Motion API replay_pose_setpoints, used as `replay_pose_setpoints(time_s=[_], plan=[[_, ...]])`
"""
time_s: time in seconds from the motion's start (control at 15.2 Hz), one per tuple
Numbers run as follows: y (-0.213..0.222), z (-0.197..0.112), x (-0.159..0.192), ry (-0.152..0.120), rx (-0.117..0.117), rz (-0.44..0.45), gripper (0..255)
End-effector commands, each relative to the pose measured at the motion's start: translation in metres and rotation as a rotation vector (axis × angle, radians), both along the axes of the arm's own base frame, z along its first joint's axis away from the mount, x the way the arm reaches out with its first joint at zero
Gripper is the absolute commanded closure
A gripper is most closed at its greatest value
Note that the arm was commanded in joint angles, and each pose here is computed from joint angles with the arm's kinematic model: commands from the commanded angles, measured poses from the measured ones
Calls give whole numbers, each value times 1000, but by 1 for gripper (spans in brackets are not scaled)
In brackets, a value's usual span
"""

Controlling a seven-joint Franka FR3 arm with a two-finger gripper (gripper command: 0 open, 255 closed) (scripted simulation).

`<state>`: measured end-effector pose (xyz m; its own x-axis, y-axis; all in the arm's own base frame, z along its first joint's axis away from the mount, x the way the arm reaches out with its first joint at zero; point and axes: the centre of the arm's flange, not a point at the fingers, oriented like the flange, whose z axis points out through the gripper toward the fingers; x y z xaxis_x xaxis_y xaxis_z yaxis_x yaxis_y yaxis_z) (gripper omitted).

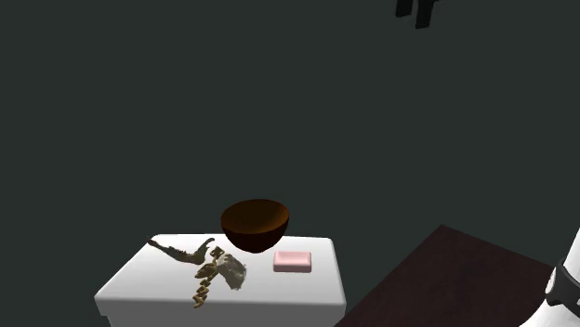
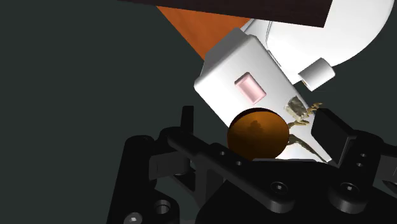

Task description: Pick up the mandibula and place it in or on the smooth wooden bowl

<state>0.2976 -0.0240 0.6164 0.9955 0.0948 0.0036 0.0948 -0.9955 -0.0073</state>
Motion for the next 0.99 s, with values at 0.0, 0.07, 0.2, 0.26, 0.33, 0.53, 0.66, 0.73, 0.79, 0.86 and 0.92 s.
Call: replay_pose_setpoints(time_s=[0.0,0.07,0.2,0.26,0.33,0.53,0.66,0.73,0.79,0.86,0.92], plan=[[0,0,0,0,0,0,0],[1,-8,11,3,1,27,0],[3,-25,32,10,4,81,0],[4,-34,43,14,6,109,0],[6,-42,53,17,7,136,0],[13,-68,84,28,12,217,0],[20,-85,105,35,15,271,0],[23,-93,114,38,16,299,0],[27,-102,124,42,18,326,0],[31,-111,134,45,19,353,0],[36,-120,143,49,21,380,0]])
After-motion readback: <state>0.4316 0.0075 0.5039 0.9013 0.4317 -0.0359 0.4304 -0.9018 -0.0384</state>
